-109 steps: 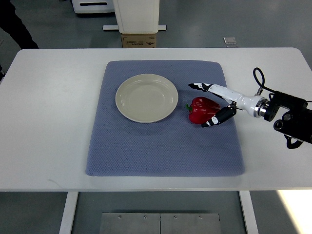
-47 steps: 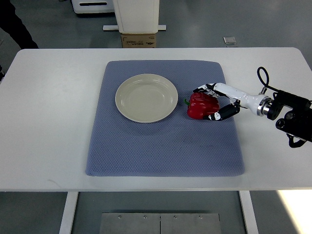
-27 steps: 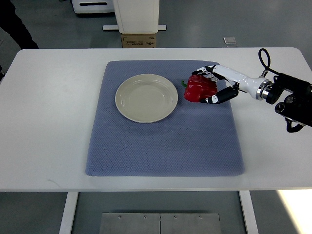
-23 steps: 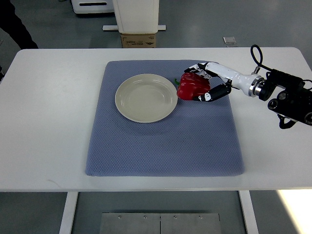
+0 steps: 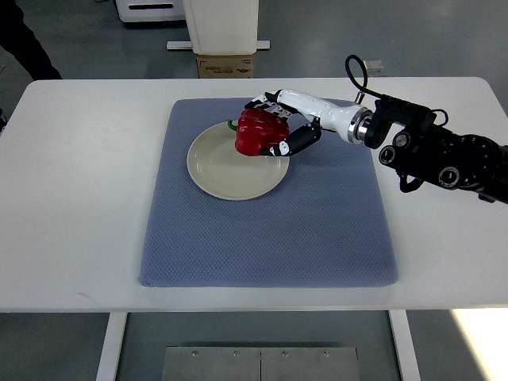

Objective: Place red pepper on plate with right hand
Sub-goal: 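Lift the pepper and carry it onto the cream plate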

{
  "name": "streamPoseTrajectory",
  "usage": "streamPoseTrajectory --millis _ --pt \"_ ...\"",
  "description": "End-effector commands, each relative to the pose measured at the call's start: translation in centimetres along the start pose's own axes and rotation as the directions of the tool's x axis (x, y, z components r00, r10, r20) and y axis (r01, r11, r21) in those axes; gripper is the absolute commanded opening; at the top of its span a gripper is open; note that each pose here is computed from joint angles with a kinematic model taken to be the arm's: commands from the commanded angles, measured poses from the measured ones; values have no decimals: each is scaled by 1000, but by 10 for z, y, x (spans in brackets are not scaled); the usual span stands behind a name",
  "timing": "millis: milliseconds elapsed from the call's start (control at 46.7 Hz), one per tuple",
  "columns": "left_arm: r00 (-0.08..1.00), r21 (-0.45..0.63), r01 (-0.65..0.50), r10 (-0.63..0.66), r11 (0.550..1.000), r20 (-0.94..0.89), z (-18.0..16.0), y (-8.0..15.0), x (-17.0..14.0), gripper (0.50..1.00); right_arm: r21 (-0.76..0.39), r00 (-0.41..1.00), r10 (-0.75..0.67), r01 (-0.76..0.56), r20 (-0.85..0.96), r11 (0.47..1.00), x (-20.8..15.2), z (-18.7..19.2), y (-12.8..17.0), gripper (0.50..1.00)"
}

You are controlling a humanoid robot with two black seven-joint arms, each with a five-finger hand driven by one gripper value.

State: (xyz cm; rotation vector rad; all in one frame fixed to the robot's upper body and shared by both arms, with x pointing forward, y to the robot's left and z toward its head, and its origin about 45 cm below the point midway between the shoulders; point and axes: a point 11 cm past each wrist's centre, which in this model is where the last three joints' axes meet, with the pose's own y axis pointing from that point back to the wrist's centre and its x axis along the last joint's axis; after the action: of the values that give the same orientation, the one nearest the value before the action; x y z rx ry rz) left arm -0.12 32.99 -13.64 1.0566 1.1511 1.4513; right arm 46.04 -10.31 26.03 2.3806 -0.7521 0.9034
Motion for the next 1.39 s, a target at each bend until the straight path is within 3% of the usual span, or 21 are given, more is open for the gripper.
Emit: streamPoseTrajectory --millis 0,407,706,1091,1220,1370 --pt "1000 0 0 0 1000 0 0 0 0 1000 2 1000 -10 10 -3 1000 -5 -7 -8 541" --pt "1000 0 0 0 1000 0 0 0 0 1000 7 998 -61 61 -25 998 -32 -41 -46 546" --pt "1000 0 0 0 1000 0 0 0 0 1000 -108 999 -37 35 -12 994 -31 -12 -41 554" --pt "1000 0 0 0 1000 0 0 0 0 1000 -153 999 -42 43 5 987 -39 0 -39 560" --pt "1000 0 0 0 1000 0 0 0 0 1000 -162 999 -46 47 11 986 -42 3 -38 577" --pt "1000 0 0 0 1000 0 0 0 0 1000 -167 999 -49 51 17 985 -46 5 -37 635"
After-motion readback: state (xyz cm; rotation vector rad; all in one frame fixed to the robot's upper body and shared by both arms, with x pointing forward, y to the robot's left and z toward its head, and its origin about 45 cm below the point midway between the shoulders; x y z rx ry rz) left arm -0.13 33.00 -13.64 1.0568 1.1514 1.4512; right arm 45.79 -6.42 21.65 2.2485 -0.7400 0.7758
